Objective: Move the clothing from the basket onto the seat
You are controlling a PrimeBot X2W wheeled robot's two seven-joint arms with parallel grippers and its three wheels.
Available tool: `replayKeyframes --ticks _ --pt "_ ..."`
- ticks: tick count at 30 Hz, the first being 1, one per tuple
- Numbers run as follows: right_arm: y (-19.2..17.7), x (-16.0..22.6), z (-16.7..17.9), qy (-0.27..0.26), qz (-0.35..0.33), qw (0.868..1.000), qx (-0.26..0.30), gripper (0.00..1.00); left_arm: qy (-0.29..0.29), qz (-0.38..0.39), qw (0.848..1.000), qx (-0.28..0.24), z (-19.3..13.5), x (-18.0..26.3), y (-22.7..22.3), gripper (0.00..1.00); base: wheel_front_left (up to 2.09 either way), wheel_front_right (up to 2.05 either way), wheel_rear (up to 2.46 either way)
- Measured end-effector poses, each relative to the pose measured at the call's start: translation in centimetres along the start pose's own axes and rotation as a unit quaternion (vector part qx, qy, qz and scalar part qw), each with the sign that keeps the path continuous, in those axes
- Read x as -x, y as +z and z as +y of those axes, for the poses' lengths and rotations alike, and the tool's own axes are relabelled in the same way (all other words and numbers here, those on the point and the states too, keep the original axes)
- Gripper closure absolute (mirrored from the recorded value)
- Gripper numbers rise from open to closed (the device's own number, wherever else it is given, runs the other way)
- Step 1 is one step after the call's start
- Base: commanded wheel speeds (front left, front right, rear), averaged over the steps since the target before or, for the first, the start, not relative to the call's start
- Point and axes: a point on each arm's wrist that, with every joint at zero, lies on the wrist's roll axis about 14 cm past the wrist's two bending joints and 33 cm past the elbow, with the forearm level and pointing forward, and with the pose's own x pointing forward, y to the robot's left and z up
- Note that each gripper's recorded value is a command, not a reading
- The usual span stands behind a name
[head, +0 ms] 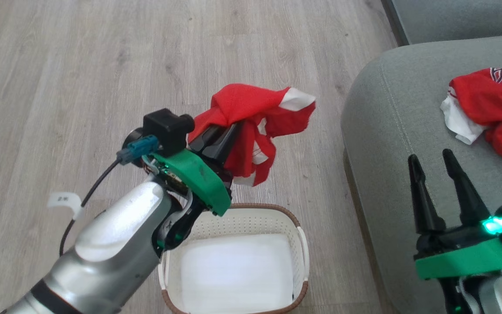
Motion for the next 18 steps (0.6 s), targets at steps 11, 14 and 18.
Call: replayKeyframes --ticks 11,14,18 --pt "-1.9 0.4 2.9 0.040 0.029 0.998 -0.035 0.00 -0.028 -0.016 0.999 -0.012 -1.7 -0.3 3.0 1.00 0.00 0.00 0.00" --pt "-2.7 0.3 4.2 0.067 0.046 0.996 -0.036 0.00 -0.031 -0.011 0.999 -0.010 -1.7 -0.5 2.7 1.00 0.00 0.00 0.00" --pt "-4.4 -0.3 7.0 0.117 0.080 0.989 -0.036 0.00 -0.038 -0.012 0.999 -0.005 -2.1 -0.6 2.8 1.00 0.00 0.00 0.00"
